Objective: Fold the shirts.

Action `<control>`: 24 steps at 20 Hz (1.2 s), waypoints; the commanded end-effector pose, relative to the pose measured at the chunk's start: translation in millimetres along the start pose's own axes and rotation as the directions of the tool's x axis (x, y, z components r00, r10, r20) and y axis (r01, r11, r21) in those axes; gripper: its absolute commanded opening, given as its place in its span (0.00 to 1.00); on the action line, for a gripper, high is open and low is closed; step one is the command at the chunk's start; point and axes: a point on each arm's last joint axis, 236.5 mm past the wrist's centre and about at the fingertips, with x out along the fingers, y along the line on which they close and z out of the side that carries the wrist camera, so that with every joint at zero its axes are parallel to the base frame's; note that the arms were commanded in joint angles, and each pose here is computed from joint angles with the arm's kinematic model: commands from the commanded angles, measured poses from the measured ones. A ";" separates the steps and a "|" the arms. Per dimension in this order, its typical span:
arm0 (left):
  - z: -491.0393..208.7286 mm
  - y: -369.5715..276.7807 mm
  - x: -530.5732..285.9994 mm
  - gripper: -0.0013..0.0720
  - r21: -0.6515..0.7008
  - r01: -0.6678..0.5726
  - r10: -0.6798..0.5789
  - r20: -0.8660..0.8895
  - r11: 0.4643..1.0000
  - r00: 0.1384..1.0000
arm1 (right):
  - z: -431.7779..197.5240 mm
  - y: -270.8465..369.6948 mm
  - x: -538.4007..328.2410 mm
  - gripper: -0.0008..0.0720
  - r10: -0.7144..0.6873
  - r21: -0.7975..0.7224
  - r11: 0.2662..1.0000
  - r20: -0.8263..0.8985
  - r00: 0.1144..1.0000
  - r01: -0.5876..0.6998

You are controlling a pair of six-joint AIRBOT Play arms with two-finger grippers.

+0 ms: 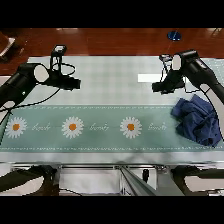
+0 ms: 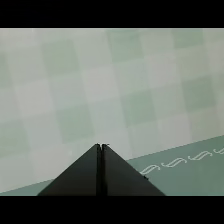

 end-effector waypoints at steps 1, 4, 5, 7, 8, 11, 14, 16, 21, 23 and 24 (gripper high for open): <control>0.1 0.4 0.2 0.04 -0.001 0.000 0.000 0.000 1.000 1.000 | 0.2 0.5 -0.4 0.04 0.000 -0.001 1.000 0.001 1.000 0.000; 0.1 0.4 0.2 0.04 -0.001 0.000 0.000 0.000 1.000 1.000 | 0.2 0.4 -0.4 0.04 0.001 0.000 1.000 0.001 1.000 -0.001; 0.1 0.4 0.2 0.04 -0.001 0.000 0.000 0.000 1.000 1.000 | 0.2 0.3 -0.4 0.04 0.000 -0.001 1.000 0.001 1.000 0.000; 0.1 0.4 0.2 0.04 -0.001 0.000 0.000 0.000 1.000 1.000 | 0.2 0.3 -0.4 0.04 0.000 0.000 1.000 0.001 1.000 0.000; 0.1 0.4 0.2 0.04 -0.001 0.000 0.000 0.000 1.000 1.000 | 0.2 0.3 -0.4 0.04 0.000 0.000 1.000 0.001 1.000 0.000; 0.1 0.4 0.2 0.04 -0.001 0.000 0.000 0.000 1.000 1.000 | 0.1 0.3 -0.4 0.04 0.000 0.000 1.000 0.000 1.000 0.000; 0.1 0.4 0.2 0.04 -0.001 0.000 0.000 0.000 1.000 1.000 | 0.2 0.7 -0.4 0.04 0.001 0.000 1.000 0.001 1.000 -0.001; 0.2 0.1 0.2 0.04 -0.001 0.000 0.000 0.000 1.000 1.000 | 0.2 0.6 -0.4 0.04 0.001 0.000 1.000 0.001 1.000 -0.001; 0.3 0.4 0.2 0.04 -0.001 0.000 0.000 0.001 1.000 1.000 | 9.5 -29.8 -3.8 0.05 -0.126 -0.091 0.987 0.042 0.991 0.129; -0.6 0.8 0.3 0.25 -0.002 -0.001 0.001 -0.003 1.000 1.000 | 7.8 -64.8 -24.7 0.45 -0.244 -0.048 0.968 0.063 0.968 0.247; -5.2 0.7 0.3 0.73 -0.001 -0.001 0.001 -0.022 1.000 1.000 | 8.5 -79.5 -40.5 0.58 -0.252 0.000 0.968 0.094 0.963 0.253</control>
